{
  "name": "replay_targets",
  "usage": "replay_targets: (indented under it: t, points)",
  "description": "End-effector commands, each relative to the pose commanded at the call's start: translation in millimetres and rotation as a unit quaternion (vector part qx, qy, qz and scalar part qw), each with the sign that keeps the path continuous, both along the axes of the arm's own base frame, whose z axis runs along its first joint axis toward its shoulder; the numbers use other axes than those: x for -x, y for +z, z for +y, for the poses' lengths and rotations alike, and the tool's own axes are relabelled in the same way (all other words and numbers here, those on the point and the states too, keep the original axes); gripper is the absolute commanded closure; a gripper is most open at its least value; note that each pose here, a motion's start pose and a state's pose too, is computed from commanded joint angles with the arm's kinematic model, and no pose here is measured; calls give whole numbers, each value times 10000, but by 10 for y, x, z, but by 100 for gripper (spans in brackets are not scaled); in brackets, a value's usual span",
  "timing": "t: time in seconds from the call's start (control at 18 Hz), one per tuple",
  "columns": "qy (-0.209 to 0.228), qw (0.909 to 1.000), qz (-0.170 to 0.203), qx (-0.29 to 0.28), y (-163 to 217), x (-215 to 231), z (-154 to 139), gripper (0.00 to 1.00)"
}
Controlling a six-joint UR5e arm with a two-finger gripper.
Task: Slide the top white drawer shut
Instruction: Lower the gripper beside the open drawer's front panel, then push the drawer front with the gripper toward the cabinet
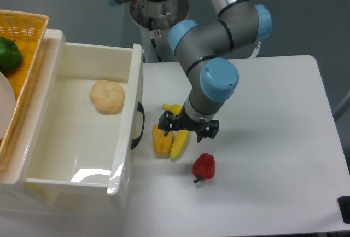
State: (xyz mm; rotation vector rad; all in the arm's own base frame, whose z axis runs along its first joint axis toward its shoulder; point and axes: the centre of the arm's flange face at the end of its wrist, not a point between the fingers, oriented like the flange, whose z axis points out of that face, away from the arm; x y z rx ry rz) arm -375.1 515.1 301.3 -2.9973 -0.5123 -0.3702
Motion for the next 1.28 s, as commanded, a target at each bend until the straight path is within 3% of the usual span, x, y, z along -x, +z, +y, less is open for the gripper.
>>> replay_targets:
  t: [1.28]
  points:
    - [-241, 9997, -10, -46, -20, -219, 172, 0]
